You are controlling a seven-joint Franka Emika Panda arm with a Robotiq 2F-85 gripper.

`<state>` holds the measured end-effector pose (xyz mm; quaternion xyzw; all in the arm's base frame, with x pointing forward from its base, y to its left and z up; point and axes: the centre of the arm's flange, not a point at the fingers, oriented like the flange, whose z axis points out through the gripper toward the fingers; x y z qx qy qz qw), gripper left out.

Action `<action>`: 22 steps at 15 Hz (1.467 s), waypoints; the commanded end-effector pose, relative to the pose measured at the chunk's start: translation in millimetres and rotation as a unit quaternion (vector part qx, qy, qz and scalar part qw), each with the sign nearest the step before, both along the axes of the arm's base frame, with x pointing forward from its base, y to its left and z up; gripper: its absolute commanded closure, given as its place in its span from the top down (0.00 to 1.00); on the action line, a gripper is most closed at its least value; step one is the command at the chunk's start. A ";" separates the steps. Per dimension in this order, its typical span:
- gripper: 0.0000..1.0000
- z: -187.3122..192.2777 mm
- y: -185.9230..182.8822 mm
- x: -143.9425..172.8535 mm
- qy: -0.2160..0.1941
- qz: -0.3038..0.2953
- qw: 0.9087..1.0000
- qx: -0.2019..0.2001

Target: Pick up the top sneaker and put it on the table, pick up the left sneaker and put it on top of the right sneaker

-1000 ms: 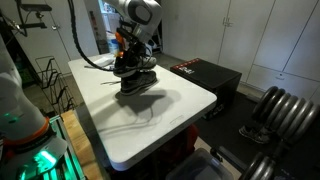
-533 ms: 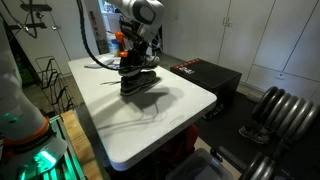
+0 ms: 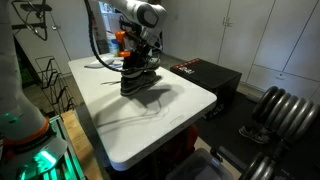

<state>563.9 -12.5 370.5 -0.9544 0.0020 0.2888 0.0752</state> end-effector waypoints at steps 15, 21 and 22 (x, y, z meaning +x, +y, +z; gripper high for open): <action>0.97 5.7 6.5 11.5 -0.012 0.006 1.000 0.000; 1.00 15.7 5.1 7.8 -0.024 0.004 1.000 -0.001; 1.00 18.2 4.8 6.9 -0.028 0.004 1.000 -0.001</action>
